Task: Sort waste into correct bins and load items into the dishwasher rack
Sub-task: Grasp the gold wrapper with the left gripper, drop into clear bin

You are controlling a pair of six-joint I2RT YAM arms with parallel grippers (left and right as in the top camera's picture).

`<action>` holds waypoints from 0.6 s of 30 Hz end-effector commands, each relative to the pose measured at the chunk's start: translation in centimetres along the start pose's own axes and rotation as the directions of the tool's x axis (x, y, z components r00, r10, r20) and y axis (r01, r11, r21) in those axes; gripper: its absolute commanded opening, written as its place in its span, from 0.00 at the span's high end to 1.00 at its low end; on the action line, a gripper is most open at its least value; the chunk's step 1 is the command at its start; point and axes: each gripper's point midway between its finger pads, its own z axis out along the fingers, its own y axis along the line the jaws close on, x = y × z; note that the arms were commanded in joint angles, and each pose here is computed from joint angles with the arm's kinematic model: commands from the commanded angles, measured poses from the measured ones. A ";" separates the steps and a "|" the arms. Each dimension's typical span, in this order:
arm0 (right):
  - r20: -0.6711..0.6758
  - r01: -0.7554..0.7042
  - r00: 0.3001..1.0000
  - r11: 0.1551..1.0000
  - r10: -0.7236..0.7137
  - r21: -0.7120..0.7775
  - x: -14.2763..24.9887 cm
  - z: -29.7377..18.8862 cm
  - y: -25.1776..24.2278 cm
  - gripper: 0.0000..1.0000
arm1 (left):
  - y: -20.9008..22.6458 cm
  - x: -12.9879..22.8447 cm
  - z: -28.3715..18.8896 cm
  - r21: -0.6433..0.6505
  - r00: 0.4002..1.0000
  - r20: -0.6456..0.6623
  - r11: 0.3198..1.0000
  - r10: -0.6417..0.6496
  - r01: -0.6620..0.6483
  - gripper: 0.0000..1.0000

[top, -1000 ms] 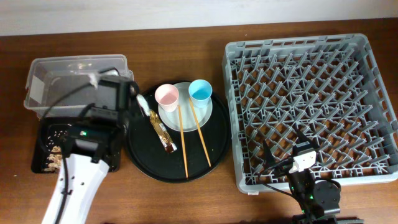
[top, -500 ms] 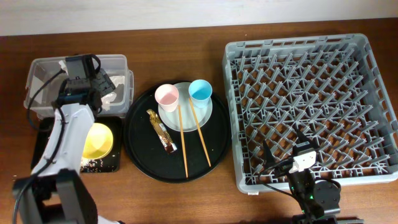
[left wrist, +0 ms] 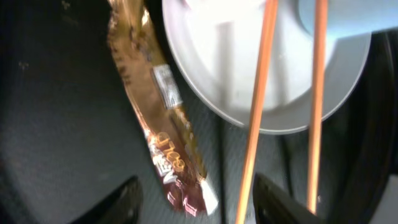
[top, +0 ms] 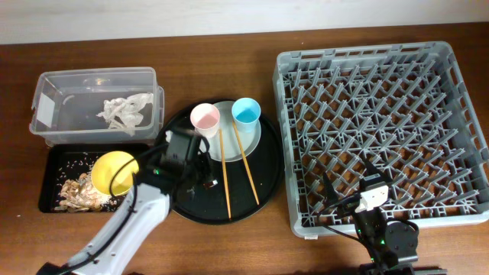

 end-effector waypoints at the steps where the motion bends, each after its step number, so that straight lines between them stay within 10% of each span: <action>1: -0.004 -0.006 1.000 1.000 0.006 -0.002 0.2 0.0 0.1 0.02 | 0.7 1.6 1.9 0.021 0.999 0.037 0.999 -0.034 0.034 0.43; 8: -0.004 -0.006 1.000 1.000 0.006 -0.002 0.2 0.0 0.1 0.02 | 3.1 2.4 5.0 -0.103 0.999 0.026 0.994 -0.030 0.033 0.42; 13: -0.004 -0.006 1.000 1.000 0.006 -0.002 0.2 0.0 0.1 0.02 | 3.2 2.8 5.4 -0.107 1.000 0.007 0.994 -0.029 0.030 0.97; 18: -0.004 -0.006 1.000 1.000 0.006 -0.002 0.2 0.0 0.1 0.02 | 2.8 -0.9 -2.4 -0.148 0.994 0.105 0.989 -0.013 0.028 1.00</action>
